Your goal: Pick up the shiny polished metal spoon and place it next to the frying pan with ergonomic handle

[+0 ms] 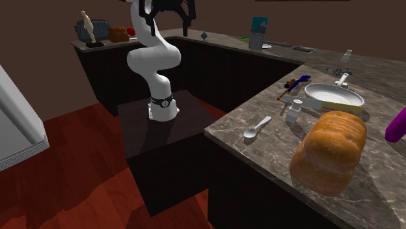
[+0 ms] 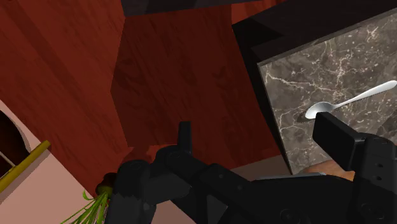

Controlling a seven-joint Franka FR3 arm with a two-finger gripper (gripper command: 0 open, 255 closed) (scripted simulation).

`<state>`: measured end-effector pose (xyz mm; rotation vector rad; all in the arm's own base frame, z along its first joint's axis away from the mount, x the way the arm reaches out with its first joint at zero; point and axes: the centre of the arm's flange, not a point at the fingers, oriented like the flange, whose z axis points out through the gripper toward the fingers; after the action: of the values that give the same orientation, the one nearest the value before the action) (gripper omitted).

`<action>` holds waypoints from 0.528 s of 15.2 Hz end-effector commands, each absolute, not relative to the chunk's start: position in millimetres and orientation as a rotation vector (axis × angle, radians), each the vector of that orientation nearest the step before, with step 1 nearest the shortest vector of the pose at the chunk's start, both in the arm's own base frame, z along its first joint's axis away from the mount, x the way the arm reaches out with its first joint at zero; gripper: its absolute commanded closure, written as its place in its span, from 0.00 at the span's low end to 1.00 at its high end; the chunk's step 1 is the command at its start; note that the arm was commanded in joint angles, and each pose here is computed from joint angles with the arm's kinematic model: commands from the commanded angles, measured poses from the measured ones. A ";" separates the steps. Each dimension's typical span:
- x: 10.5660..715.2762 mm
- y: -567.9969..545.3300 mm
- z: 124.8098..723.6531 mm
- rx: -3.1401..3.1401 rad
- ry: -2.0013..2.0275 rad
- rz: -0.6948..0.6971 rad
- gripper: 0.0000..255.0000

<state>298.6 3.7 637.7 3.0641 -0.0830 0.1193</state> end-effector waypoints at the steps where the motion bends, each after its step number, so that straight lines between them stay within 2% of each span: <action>1: 298.6 3.7 637.7 3.064 -0.083 0.119 0.00; 8: 358.7 41.5 574.2 3.088 0.033 0.034 0.00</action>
<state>347.8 32.4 583.3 3.0846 0.0159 0.0452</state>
